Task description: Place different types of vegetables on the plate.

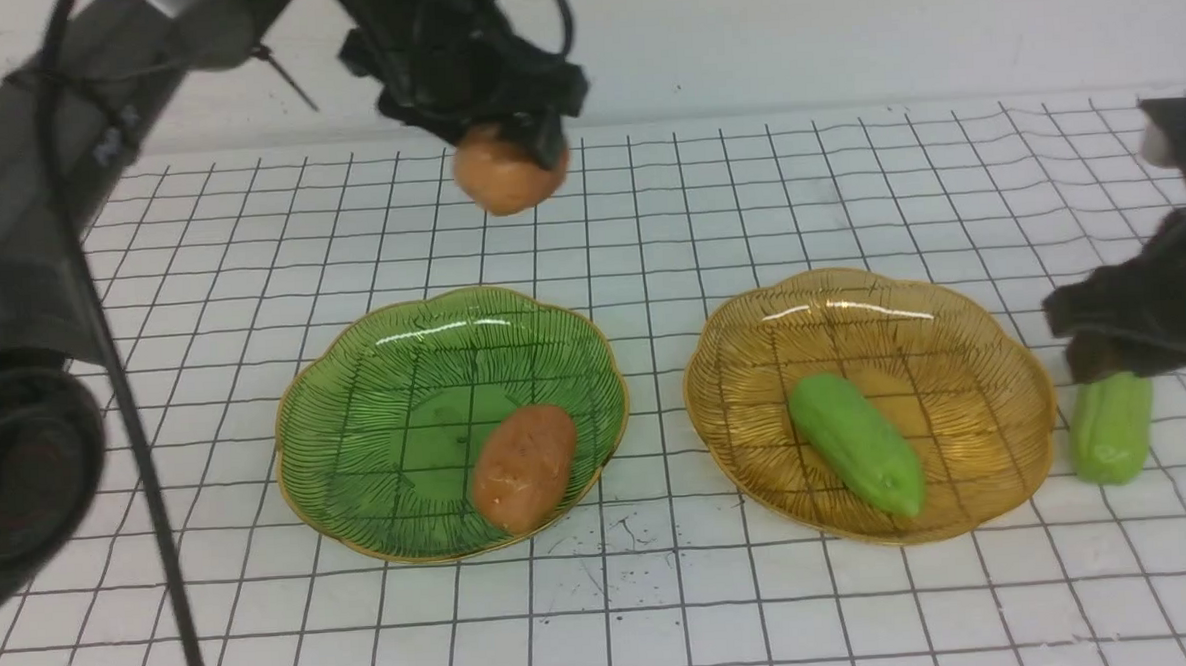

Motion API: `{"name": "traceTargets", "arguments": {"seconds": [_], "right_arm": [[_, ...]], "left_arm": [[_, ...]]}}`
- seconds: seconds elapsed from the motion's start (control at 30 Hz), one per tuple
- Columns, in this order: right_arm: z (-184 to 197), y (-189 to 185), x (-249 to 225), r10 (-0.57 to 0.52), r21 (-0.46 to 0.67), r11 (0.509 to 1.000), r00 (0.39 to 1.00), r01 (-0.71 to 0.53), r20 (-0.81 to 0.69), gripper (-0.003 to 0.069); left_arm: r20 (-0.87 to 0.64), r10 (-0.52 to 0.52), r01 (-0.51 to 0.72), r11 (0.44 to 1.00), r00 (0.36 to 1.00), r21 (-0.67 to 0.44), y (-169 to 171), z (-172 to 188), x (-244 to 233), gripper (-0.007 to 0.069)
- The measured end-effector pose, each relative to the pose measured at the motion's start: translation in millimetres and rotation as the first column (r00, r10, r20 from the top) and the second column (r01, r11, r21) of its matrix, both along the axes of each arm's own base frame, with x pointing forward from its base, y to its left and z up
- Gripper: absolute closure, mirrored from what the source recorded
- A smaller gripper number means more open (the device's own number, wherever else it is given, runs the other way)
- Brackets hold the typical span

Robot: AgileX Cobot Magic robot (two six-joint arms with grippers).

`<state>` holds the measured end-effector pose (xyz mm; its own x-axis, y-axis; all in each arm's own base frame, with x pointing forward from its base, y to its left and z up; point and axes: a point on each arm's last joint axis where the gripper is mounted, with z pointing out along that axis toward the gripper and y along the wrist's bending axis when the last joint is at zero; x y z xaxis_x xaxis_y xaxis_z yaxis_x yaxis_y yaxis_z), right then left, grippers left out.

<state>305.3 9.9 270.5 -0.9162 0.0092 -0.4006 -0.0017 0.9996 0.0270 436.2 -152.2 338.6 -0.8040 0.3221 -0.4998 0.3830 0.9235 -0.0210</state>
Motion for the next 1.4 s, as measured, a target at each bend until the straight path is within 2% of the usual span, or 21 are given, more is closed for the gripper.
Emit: {"name": "traceTargets", "arguments": {"seconds": [0.1, 0.33, 0.5, 0.63, 0.8, 0.9, 0.97, 1.07, 1.13, 1.33, 1.4], "right_arm": [[-7.7, -29.5, 3.5, -0.123, -0.004, 0.992, 0.992, 0.123, -0.021, 0.0378], [-22.7, -61.7, 10.5, -0.237, 0.016, 0.971, 0.971, 0.237, -0.032, 0.0328], [-43.8, -68.2, 23.0, -0.283, 0.068, 0.956, 0.958, 0.286, -0.047, 0.0202], [-67.4, -64.9, 35.4, -0.332, 0.157, 0.927, 0.939, 0.342, -0.086, 0.0087], [-94.7, -61.1, 44.8, -0.354, 0.22, 0.898, 0.923, 0.38, -0.151, 0.004], [-106.4, -59.2, 47.7, -0.346, 0.242, 0.892, 0.921, 0.382, -0.18, 0.0053], [-108.4, -58.3, 48.5, -0.336, 0.251, 0.893, 0.924, 0.374, -0.182, 0.0105], [-106.7, -56.7, 48.1, -0.32, 0.26, 0.894, 0.925, 0.366, -0.203, 0.0264], [-96.4, -54.1, 46.2, -0.277, 0.266, 0.902, 0.928, 0.341, -0.249, 0.0273], [-44.1, -38.2, 51.5, -0.183, 0.309, 0.922, 0.966, 0.234, -0.184, 0.0267], [-27.9, -16.1, 54.9, -0.109, 0.326, 0.934, 0.985, 0.148, -0.137, 0.0267]], "left_arm": [[-0.095, 0.037, -0.034, 0.999, 0.995, 0.033, 21.5, -15.1, -15.0, 0.0139], [-0.245, 0.053, -0.032, 0.996, 0.968, 0.088, 40.0, -52.3, -34.4, 0.0139], [-0.295, 0.045, -0.017, 0.995, 0.955, 0.097, 39.1, -70.1, -33.9, 0.0139], [-0.326, 0.047, -0.011, 0.993, 0.944, 0.114, 38.1, -87.9, -28.0, 0.0139], [-0.354, 0.055, -0.001, 0.989, 0.934, 0.15, 38.8, -108.1, -21.4, 0.0139], [-0.363, 0.061, 0.007, 0.983, 0.93, 0.183, 40.7, -117.4, -18.4, 0.0128], [-0.358, 0.065, 0.013, 0.977, 0.931, 0.211, 43.0, -119.3, -17.4, 0.0096], [-0.348, 0.072, 0.01, 0.973, 0.935, 0.231, 44.8, -118.3, -16.4, 0.0066], [-0.338, 0.08, 0.005, 0.97, 0.938, 0.244, 46.3, -116.1, -16.4, 0.0074], [-0.296, 0.089, -0.01, 0.966, 0.951, 0.259, 49.7, -99.9, -19.6, 0.0204], [-0.269, 0.087, -0.017, 0.967, 0.959, 0.252, 50.6, -87.4, -23.0, 0.0307]]}}
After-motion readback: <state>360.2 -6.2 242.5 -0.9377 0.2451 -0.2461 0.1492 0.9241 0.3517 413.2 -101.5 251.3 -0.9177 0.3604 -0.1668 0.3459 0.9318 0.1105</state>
